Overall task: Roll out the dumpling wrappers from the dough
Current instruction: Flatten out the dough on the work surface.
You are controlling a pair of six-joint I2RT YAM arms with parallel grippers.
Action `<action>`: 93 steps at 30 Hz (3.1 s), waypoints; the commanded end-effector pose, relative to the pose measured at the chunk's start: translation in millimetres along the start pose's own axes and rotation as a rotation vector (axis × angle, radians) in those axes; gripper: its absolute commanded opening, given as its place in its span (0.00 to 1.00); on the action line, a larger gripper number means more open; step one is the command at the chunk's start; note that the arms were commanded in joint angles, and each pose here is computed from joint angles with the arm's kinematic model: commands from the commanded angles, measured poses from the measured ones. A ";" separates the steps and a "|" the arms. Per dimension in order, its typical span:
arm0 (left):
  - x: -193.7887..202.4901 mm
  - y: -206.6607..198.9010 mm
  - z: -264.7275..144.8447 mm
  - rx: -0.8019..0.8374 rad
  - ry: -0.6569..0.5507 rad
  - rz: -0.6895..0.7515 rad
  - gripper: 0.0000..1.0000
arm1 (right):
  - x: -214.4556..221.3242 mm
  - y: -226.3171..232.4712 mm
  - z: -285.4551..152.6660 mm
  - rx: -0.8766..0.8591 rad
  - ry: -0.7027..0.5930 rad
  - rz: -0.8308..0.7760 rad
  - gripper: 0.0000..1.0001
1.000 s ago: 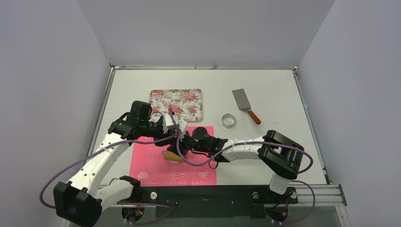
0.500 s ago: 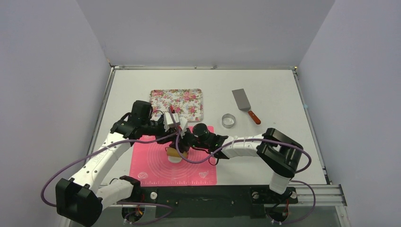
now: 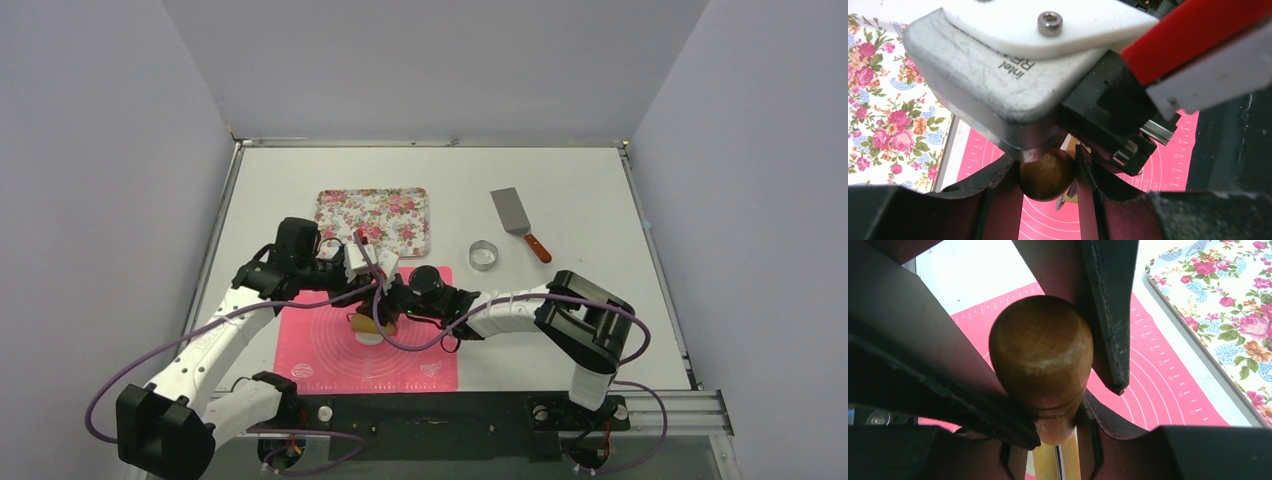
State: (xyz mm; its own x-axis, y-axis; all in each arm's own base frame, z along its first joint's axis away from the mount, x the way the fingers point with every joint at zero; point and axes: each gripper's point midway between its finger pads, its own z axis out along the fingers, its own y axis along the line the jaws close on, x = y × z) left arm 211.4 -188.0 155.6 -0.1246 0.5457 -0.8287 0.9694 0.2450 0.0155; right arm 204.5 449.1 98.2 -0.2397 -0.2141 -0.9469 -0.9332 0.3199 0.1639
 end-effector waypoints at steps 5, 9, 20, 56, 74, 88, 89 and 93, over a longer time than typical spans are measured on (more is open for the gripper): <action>34.4 -74.0 -1.2 0.270 0.073 -0.053 0.00 | 47.5 22.2 -1.4 -0.004 0.143 0.178 0.00; 34.3 -76.6 -3.0 0.279 0.076 -0.049 0.00 | 56.9 30.8 -5.2 -0.016 0.169 0.199 0.00; 26.5 -81.8 -9.6 0.300 0.073 -0.038 0.00 | 60.5 43.9 -14.8 -0.047 0.193 0.217 0.00; -47.0 -55.5 -43.3 0.162 0.015 -0.011 0.00 | -81.3 26.7 -27.3 0.022 -0.054 0.006 0.00; 2.3 -12.7 12.2 0.078 0.079 -0.012 0.00 | -2.5 -46.8 10.3 0.125 0.038 0.067 0.00; 34.2 -63.2 14.7 0.258 0.137 -0.001 0.00 | 57.4 -10.7 -7.5 0.043 0.226 0.146 0.00; 34.7 -68.0 13.4 0.273 0.143 -0.003 0.00 | 57.2 -6.6 -8.1 0.034 0.229 0.147 0.00; 33.9 -77.2 7.8 0.298 0.146 0.014 0.00 | 65.0 6.7 -9.9 0.004 0.259 0.167 0.00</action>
State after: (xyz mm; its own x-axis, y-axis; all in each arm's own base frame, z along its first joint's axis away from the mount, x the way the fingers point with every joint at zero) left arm 222.0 -189.3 156.4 -0.0938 0.5951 -0.7982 0.9660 0.2485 0.0718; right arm 217.6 446.7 96.1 -0.1918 -0.2486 -0.9494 -0.9461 0.3040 0.1115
